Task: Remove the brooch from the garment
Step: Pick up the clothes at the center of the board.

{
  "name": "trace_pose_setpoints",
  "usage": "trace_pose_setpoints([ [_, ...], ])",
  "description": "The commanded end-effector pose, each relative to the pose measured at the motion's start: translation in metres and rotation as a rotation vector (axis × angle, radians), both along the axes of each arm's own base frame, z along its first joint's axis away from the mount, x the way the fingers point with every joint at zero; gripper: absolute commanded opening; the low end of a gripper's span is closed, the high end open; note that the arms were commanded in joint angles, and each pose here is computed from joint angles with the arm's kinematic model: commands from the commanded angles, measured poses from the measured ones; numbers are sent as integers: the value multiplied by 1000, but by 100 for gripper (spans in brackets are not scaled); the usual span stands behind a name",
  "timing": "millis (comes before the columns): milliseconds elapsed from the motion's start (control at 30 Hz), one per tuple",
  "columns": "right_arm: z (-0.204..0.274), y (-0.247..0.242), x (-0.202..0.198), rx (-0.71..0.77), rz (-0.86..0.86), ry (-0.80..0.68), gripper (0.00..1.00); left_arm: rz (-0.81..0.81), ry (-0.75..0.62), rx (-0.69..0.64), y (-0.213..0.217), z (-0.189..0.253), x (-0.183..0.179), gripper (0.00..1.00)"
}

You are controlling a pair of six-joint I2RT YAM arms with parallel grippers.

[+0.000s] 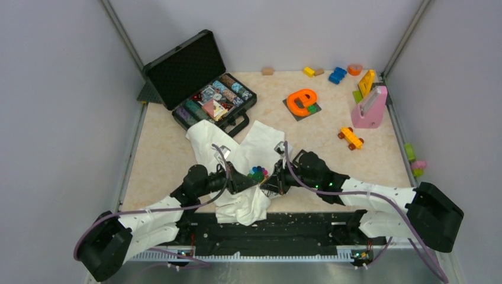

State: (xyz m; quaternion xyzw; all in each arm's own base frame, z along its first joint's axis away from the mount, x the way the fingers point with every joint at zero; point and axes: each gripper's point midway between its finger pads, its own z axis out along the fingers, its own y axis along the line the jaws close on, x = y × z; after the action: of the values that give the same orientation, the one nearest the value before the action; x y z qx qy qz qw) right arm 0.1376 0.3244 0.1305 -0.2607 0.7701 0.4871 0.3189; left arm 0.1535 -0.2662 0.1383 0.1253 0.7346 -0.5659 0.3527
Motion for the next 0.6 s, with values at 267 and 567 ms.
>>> trace_pose_setpoints([
  [267, 31, 14, 16, 62, -53, -68, 0, 27, -80, -64, -7, 19, -2, 2],
  [567, 38, 6, 25, 60, -121, -98, 0, 24, -81, -55, -7, 16, -3, 3],
])
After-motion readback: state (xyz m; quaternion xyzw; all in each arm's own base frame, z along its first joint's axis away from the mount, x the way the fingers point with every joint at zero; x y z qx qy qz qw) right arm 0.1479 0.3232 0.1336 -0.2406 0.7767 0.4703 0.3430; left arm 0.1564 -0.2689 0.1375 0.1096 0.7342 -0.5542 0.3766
